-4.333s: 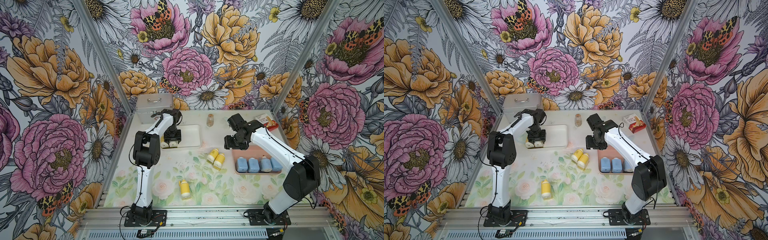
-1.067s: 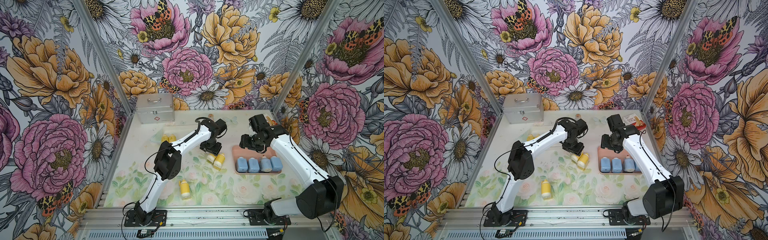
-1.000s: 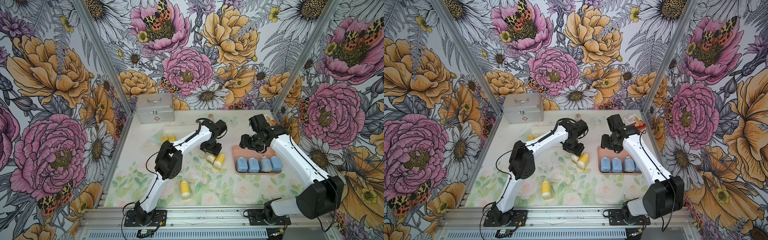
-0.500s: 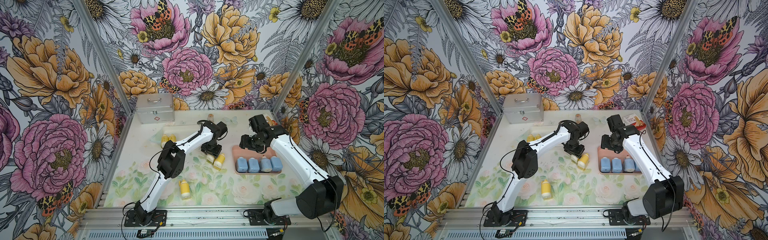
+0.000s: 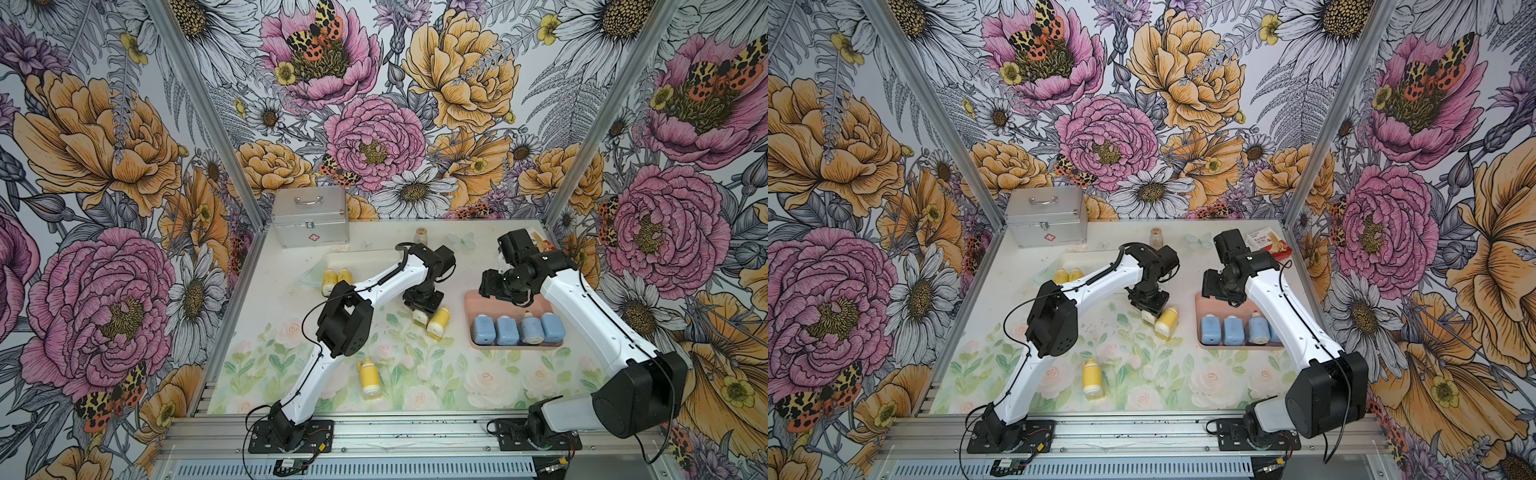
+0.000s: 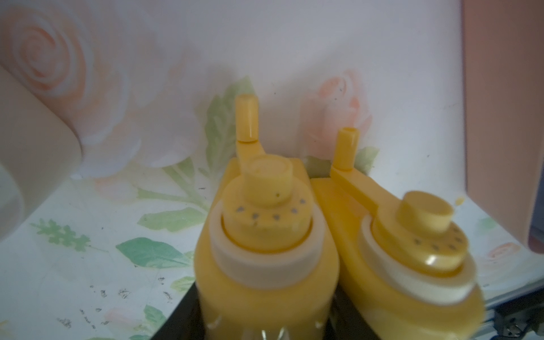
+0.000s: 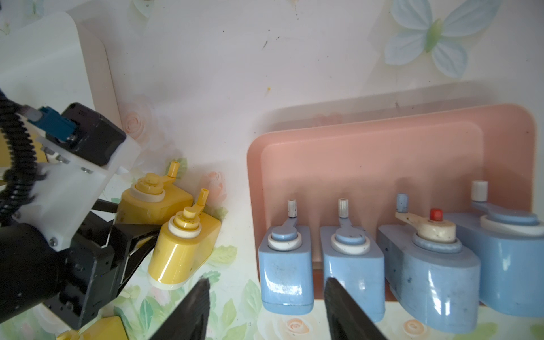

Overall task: Place the pencil sharpeners by color into the storage box
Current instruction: Pick up the pencil sharpener from the center of the board.

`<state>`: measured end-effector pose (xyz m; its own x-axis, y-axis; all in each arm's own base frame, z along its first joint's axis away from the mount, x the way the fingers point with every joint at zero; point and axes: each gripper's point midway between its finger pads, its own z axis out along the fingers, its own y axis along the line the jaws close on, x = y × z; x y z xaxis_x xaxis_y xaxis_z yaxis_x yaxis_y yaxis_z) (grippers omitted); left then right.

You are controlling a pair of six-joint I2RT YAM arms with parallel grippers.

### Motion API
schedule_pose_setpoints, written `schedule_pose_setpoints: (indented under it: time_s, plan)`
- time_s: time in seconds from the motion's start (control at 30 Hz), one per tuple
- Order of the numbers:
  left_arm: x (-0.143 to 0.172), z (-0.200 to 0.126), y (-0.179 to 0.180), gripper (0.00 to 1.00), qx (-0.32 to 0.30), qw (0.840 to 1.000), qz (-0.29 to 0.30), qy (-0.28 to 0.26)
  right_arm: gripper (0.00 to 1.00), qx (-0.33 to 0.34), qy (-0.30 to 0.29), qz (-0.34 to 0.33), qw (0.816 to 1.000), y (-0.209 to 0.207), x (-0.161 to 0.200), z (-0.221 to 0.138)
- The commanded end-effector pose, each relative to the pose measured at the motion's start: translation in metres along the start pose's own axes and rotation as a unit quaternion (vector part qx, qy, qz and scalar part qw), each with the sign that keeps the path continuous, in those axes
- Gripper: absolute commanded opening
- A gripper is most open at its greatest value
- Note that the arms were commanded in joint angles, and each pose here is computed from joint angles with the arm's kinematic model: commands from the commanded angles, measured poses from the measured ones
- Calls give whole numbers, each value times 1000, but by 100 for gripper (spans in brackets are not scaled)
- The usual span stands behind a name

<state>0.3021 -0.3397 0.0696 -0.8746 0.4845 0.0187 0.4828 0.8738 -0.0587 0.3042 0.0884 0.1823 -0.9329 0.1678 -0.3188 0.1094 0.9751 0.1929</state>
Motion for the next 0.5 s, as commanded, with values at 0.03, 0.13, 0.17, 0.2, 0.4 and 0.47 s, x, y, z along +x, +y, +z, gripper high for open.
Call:
schedule_pose_setpoints:
  time_s: [0.03,0.13,0.17,0.2,0.4,0.47]
  plan:
    - [-2,-38,-1,48,1,999,-10,-44,64,-3,-8,0,1000,-2,-1,-4]
    - [-1,-54,3,48,3,998,-21,-61,64,-4,-9,0,1000,-1,-2,-5]
    - [0,-60,5,48,5,998,-25,-66,64,-3,-9,0,1000,-1,-2,-4]
    - [1,-65,8,48,6,997,-31,-70,64,-5,-10,0,1000,-1,-3,-5]
    - [5,-98,28,48,21,993,-64,-100,64,-5,-9,0,1000,0,-4,-4]
    - [6,-106,39,48,22,991,-79,-108,64,-5,-10,0,1000,0,-4,-4]
